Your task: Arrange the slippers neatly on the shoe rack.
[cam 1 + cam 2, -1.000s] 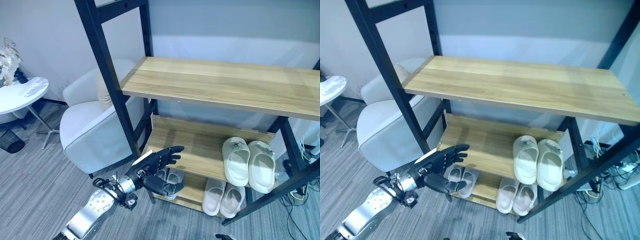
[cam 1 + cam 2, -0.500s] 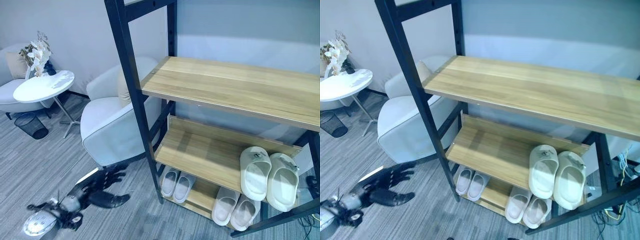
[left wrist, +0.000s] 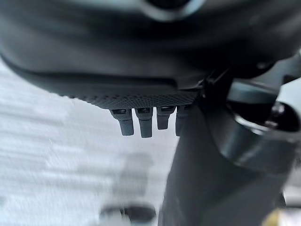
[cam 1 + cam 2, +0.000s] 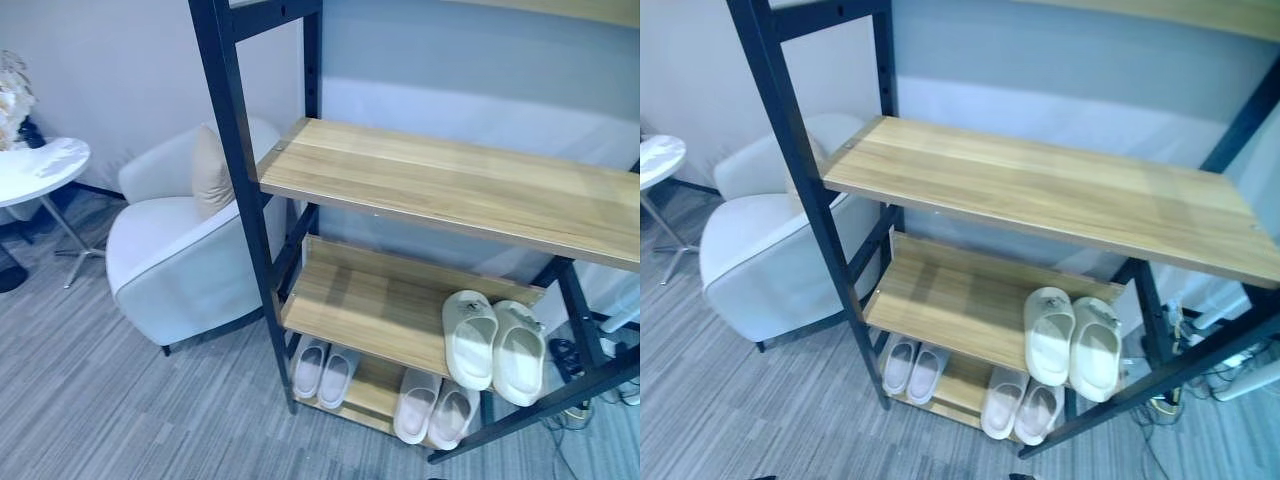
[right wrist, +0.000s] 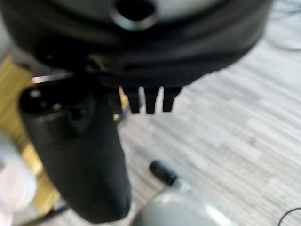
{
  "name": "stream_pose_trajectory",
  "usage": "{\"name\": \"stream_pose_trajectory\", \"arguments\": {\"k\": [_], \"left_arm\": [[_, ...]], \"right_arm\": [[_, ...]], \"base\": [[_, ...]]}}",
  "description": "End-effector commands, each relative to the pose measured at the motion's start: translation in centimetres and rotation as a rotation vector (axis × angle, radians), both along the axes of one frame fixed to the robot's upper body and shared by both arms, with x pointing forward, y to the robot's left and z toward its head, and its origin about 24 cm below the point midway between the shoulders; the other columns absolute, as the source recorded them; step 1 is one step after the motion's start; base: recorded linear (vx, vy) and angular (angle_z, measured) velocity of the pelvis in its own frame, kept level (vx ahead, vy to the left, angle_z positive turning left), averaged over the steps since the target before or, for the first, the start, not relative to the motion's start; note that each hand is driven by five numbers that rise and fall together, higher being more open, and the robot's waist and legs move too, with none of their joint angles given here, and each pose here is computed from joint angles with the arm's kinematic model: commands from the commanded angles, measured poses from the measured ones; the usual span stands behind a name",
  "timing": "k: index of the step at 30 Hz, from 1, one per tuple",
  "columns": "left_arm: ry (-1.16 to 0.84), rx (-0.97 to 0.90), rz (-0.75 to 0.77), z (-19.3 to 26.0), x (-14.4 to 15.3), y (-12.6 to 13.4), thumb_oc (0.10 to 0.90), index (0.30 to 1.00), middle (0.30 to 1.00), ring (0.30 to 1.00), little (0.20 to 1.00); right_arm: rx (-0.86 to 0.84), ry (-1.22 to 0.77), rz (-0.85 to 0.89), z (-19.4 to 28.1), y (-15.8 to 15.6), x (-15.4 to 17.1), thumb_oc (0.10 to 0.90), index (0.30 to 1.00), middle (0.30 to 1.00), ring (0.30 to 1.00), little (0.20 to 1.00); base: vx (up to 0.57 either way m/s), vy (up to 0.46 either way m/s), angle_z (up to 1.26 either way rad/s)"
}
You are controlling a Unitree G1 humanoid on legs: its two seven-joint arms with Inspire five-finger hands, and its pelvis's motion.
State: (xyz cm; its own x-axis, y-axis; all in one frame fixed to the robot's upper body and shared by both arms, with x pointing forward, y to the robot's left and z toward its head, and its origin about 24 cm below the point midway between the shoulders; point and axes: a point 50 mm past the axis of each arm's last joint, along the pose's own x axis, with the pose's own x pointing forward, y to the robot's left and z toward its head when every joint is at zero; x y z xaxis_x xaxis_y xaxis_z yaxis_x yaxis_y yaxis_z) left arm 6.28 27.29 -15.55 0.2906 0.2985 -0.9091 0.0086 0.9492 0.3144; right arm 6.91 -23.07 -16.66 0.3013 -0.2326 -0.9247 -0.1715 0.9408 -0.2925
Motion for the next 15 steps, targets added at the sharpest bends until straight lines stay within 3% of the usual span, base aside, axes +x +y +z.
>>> {"name": "stream_pose_trajectory", "arguments": {"k": [1,8,15], "left_arm": [[-0.021,0.136,-0.021,1.2,1.7,2.6,0.800,0.900,0.900,0.900,0.900],[-0.039,0.096,-0.082,0.4,2.6,0.0,0.800,0.900,0.900,0.900,0.900],[-0.094,0.057,-0.166,0.2,4.7,-2.6,0.800,0.900,0.900,0.900,0.900]], "right_arm": [[-0.017,-0.024,-0.019,0.4,-1.2,1.0,0.800,0.900,0.900,0.900,0.900],[-0.021,-0.027,0.007,0.5,-1.0,1.6,0.800,0.900,0.900,0.900,0.900],[0.056,-0.060,-0.159,0.1,0.5,1.4,0.800,0.900,0.900,0.900,0.900]], "base": [[0.01,0.060,-0.28],[0.00,0.047,-0.25],[0.00,0.058,-0.23]]}}
